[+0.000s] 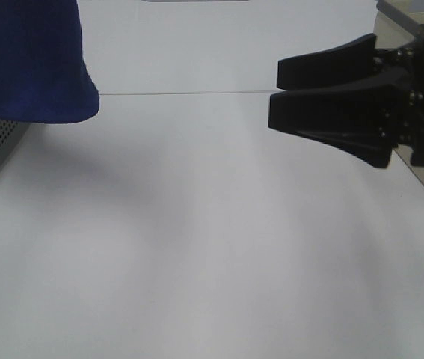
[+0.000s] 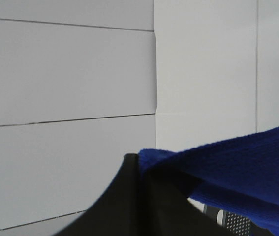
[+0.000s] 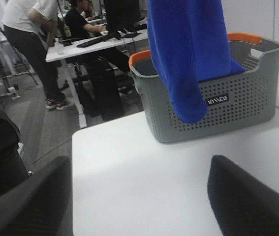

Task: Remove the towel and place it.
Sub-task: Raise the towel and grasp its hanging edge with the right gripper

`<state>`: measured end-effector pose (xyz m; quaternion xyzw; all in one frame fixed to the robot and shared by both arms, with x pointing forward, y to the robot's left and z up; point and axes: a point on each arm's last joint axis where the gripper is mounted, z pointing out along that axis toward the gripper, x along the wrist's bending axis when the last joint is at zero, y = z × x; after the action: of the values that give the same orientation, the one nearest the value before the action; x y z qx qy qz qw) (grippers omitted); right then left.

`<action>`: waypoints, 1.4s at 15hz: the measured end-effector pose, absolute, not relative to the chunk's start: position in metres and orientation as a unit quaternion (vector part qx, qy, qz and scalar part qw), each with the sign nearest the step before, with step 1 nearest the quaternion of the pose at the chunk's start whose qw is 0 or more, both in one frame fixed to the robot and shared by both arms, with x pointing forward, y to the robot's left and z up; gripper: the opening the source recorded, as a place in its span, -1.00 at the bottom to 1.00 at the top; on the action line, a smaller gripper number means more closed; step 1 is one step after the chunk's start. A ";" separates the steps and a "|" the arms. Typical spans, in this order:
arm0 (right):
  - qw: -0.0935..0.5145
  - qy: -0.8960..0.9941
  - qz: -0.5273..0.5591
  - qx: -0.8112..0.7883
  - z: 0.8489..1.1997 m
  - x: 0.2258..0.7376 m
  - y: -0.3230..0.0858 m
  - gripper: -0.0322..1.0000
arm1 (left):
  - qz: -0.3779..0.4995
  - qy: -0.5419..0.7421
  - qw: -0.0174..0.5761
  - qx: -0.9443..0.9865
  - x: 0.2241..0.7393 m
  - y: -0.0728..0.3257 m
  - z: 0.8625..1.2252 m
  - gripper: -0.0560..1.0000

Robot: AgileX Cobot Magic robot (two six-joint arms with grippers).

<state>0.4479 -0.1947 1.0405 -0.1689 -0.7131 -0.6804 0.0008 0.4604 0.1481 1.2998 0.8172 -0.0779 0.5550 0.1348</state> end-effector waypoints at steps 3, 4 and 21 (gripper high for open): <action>0.037 -0.714 -0.679 -0.165 1.020 0.497 -0.181 0.52 | 0.539 -0.105 0.159 0.821 0.455 0.139 1.298 -0.89; 0.050 -0.716 -0.679 -0.154 1.017 0.510 -0.169 0.52 | 0.534 -0.114 0.163 0.821 0.454 0.138 1.297 -0.89; 0.207 -0.755 -0.620 0.055 1.006 0.494 -0.011 0.52 | 0.508 -0.122 0.207 0.827 0.449 0.131 1.295 -0.89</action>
<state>0.4945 -0.0114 1.0060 0.0547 -0.7552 -0.6195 0.2071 0.4492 0.1307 1.2949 0.8272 -0.1221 0.5081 0.2068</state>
